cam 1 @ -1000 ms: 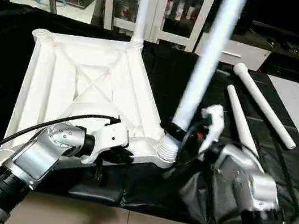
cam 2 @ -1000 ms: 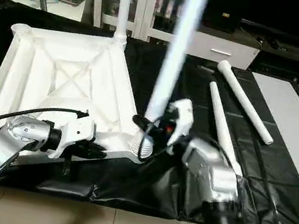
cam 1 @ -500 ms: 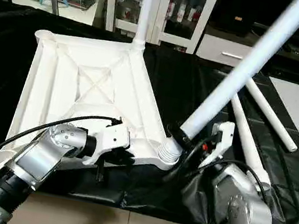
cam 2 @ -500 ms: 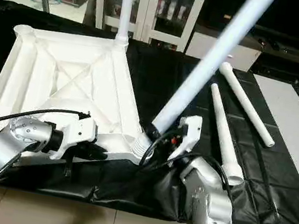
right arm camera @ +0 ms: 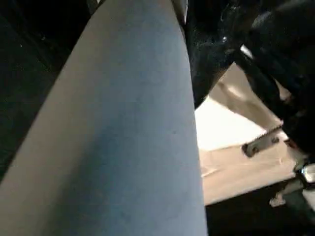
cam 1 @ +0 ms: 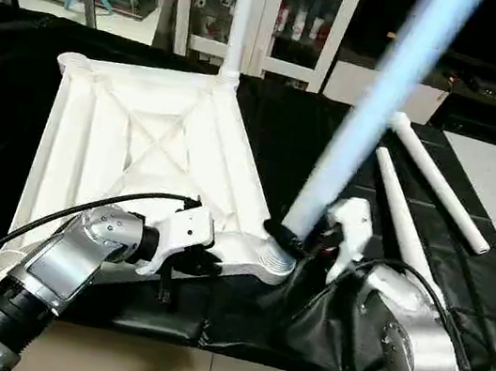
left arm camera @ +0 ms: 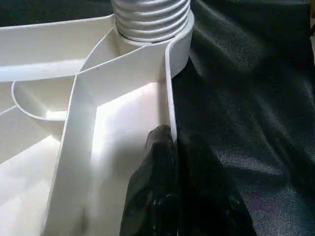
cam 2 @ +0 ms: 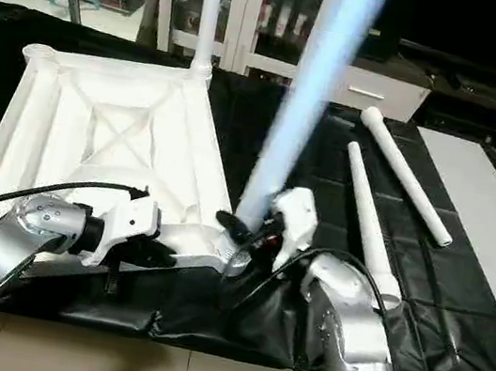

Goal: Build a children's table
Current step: Insert table leg to table base

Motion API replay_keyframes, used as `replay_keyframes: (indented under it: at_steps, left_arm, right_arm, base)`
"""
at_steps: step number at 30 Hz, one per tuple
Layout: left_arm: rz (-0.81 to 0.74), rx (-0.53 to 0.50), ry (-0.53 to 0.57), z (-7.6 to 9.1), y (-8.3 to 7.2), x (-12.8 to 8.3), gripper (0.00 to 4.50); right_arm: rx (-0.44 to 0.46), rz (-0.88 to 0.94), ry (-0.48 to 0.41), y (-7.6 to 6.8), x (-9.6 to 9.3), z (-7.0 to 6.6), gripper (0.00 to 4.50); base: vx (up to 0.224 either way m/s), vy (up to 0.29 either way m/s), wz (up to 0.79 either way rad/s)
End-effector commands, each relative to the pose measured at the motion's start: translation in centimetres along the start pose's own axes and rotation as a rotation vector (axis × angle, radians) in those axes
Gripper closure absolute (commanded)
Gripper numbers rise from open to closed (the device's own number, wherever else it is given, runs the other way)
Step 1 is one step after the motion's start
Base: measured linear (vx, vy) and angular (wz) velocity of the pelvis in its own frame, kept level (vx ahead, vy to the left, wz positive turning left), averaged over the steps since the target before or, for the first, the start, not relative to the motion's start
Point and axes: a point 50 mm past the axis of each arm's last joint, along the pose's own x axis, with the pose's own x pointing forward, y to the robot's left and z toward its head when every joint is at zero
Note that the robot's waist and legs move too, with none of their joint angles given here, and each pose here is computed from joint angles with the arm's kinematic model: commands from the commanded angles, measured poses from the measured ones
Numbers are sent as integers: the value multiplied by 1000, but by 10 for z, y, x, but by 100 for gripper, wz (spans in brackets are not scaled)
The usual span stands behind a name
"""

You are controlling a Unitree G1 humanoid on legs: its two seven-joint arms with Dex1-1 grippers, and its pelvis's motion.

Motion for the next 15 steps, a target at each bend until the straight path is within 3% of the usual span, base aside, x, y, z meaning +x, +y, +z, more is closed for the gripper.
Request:
replay_keyframes:
  at_steps: [1, 13, 15]
  left_arm:
    - [7, 37, 19, 3, 3, 0, 450]
    - [26, 75, 42, 1, 3, 1, 450]
    - [9, 65, 55, 0, 3, 1, 391]
  right_arm:
    - [97, -8, 303, 6, -10, -58, 265]
    - [136, -31, 338, 6, -13, -66, 265]
    - [134, -40, 328, 4, -11, -63, 265]
  base:
    - [0, 0, 0]
    - [0, 0, 0]
    - [0, 0, 0]
